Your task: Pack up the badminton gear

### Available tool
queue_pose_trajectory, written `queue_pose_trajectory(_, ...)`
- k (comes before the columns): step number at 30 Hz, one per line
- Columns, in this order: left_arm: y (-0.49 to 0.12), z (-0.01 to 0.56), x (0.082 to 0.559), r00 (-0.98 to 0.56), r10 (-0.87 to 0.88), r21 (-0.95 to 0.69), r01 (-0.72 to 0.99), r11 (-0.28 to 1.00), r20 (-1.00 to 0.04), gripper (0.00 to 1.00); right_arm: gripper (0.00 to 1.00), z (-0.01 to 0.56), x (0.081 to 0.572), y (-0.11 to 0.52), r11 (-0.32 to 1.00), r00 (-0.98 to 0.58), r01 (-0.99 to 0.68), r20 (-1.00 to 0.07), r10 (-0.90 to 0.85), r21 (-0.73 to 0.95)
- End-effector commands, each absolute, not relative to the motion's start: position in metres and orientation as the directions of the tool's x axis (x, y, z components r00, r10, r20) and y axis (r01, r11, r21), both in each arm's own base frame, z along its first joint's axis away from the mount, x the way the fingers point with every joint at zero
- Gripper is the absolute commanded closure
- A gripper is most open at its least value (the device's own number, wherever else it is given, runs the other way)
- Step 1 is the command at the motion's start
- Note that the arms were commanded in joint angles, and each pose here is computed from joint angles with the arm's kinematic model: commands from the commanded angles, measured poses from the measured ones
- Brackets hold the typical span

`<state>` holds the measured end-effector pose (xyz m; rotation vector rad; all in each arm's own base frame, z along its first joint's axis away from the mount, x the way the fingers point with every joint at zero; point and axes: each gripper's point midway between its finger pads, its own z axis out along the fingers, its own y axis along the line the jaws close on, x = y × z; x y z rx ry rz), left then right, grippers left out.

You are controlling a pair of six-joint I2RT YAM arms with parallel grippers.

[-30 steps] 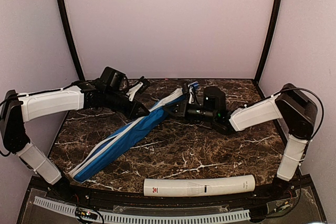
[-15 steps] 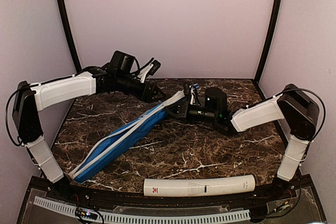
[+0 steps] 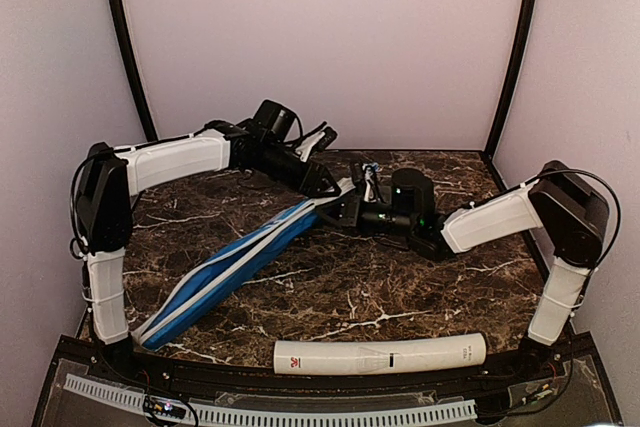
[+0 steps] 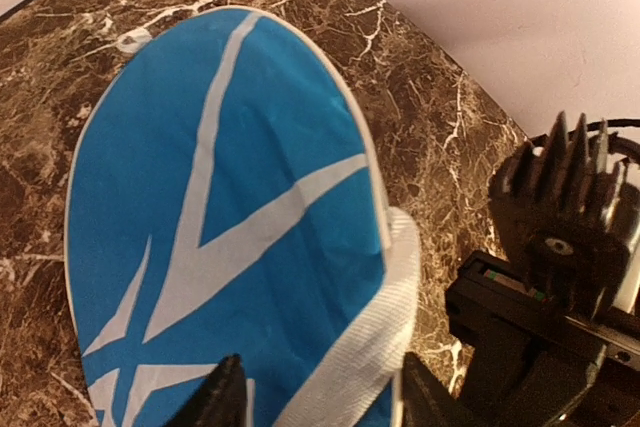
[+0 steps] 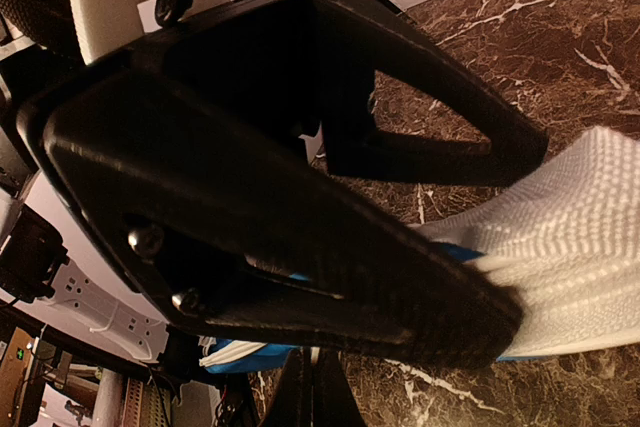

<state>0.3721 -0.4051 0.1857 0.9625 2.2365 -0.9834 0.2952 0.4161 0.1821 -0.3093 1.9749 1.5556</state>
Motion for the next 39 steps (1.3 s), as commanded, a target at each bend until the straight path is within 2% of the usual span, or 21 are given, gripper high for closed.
queue_pose_trajectory(1, -0.411, 0.198, 0.367, -0.6, 0.42, -0.407, 0.786, 0.465, -0.681, 0.61, 1.0, 0.212, 0.293, 0.413, 0.227, -0.745, -0.59, -0.631, 0.215, 0.775)
queue_pose_trajectory(2, -0.411, 0.198, 0.368, -0.601, 0.417, -0.408, 0.786, 0.464, -0.682, 0.72, 1.0, 0.212, 0.294, 0.413, 0.23, -0.746, -0.589, -0.631, 0.215, 0.775)
queue_pose_trajectory(4, -0.413, 0.2, 0.37, -0.598, 0.411, -0.405, 0.786, 0.466, -0.688, 0.86, 1.0, 0.208, 0.297, 0.413, 0.243, -0.753, -0.577, -0.623, 0.211, 0.78)
queue_pose_trajectory(6, -0.414, 0.203, 0.374, -0.595, 0.404, -0.397, 0.786, 0.474, -0.695, 0.96, 1.0, 0.206, 0.298, 0.415, 0.247, -0.757, -0.573, -0.62, 0.206, 0.782)
queue_pose_trajectory(8, -0.414, 0.208, 0.38, -0.587, 0.395, -0.382, 0.786, 0.486, -0.706, 1.0, 1.0, 0.208, 0.298, 0.416, 0.241, -0.76, -0.57, -0.616, 0.208, 0.785)
queue_pose_trajectory(27, -0.375, 0.265, 0.453, -0.525, 0.266, -0.212, 0.682, 0.7, -0.809, 1.0, 1.0, 0.209, 0.266, 0.476, 0.137, -0.797, -0.582, -0.596, 0.098, 0.802)
queue_pose_trajectory(39, -0.275, 0.284, 0.531, -0.513, 0.12, -0.155, 0.461, 0.874, -0.85, 1.0, 1.0, 0.199, 0.227, 0.503, 0.106, -0.814, -0.58, -0.577, -0.062, 0.807)
